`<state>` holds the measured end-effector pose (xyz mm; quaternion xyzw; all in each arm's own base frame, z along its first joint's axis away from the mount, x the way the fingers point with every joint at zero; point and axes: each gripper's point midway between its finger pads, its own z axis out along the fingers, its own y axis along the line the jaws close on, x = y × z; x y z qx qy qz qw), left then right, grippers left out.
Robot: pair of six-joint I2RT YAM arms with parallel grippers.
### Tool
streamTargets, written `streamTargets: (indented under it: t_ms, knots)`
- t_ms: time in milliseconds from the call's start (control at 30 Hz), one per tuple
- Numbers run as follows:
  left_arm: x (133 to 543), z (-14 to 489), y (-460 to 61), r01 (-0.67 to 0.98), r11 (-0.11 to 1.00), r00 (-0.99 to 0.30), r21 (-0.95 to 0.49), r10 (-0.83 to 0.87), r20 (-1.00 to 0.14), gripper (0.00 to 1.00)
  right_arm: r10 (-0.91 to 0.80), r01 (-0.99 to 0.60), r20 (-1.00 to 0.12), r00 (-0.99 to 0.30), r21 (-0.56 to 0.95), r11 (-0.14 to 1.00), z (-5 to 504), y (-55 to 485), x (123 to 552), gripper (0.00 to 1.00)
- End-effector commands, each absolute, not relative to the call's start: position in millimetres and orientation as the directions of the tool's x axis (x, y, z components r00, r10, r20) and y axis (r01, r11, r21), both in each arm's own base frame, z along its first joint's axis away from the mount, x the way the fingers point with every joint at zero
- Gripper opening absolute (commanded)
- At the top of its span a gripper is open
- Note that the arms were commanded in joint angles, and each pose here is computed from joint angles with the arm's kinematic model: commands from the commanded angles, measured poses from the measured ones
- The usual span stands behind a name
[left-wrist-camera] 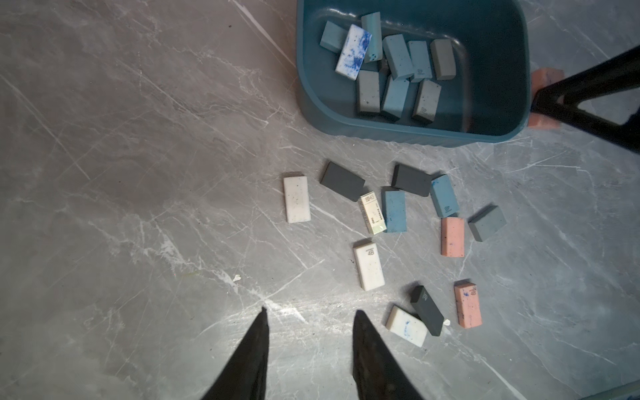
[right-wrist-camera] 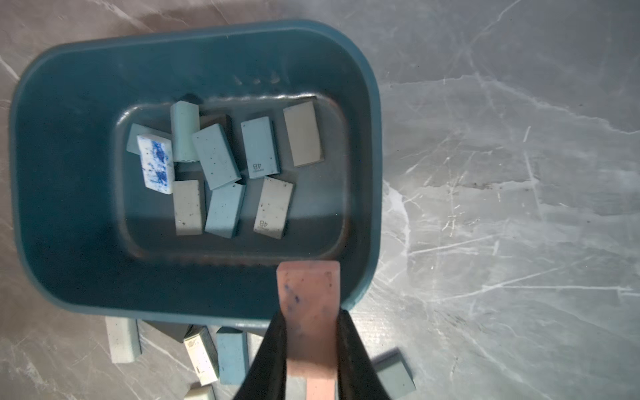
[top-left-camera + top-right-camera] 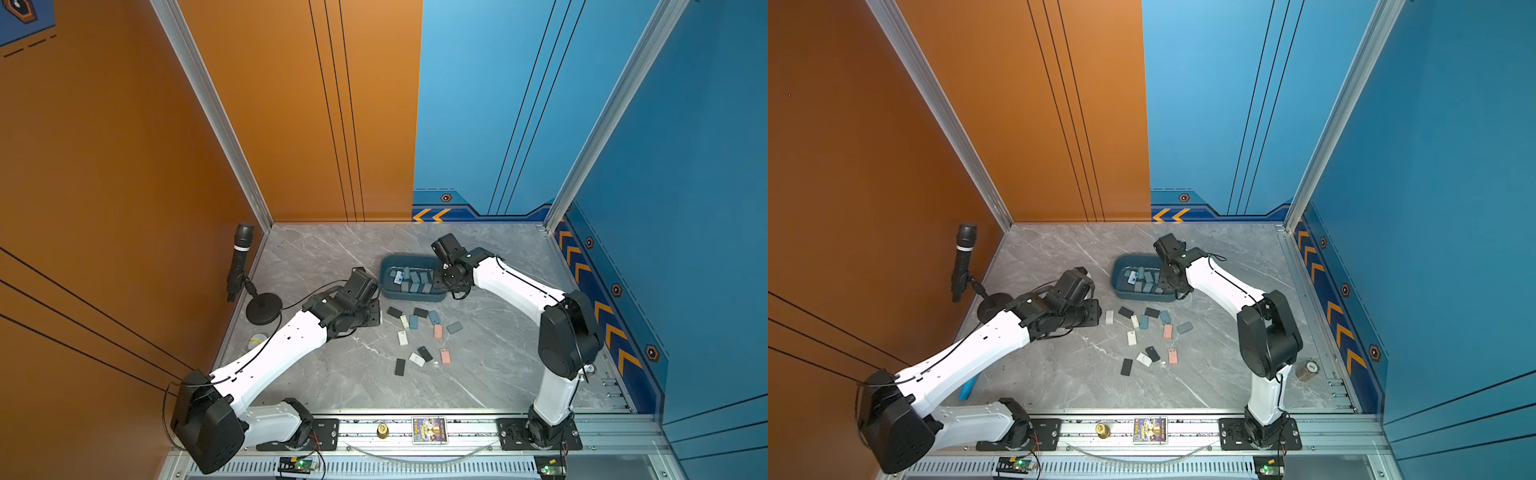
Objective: Put the eraser in the storage box
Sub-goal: Place the eraser in the storage box.
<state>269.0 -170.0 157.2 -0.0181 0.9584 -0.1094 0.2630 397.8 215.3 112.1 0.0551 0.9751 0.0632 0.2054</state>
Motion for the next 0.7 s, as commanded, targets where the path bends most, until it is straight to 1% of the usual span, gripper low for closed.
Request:
streamTargets:
  t_ms: [0,167,200,267,300,367,667]
  knots:
    - [260,147,-154,-0.018,0.984,-0.875,-0.177,-0.101,-0.474,0.41,0.097,0.049,-0.365,-0.926,0.140,0.989,107,221,408,0.22]
    - [257,142,-147,-0.041,0.984,-0.881,-0.172,-0.117,-0.459,0.41,0.086,0.034,-0.349,-0.933,0.151,0.988,97,234,430,0.22]
    - [257,141,-147,-0.044,0.984,-0.881,-0.173,-0.120,-0.458,0.41,0.079,0.035,-0.325,-0.942,0.138,0.990,83,234,431,0.22]
    - [257,141,-146,-0.050,0.983,-0.882,-0.175,-0.125,-0.454,0.41,0.076,0.037,-0.308,-0.948,0.132,0.991,74,236,436,0.22]
    - [257,140,-146,-0.051,0.983,-0.883,-0.174,-0.126,-0.452,0.41,0.077,0.034,-0.321,-0.944,0.140,0.990,78,240,444,0.22]
    - [257,140,-145,-0.055,0.983,-0.883,-0.175,-0.130,-0.450,0.41,0.077,0.036,-0.310,-0.948,0.137,0.990,71,241,449,0.21]
    - [260,136,-145,-0.065,0.982,-0.892,-0.177,-0.137,-0.430,0.41,0.090,0.054,-0.292,-0.952,0.130,0.990,50,246,464,0.25]
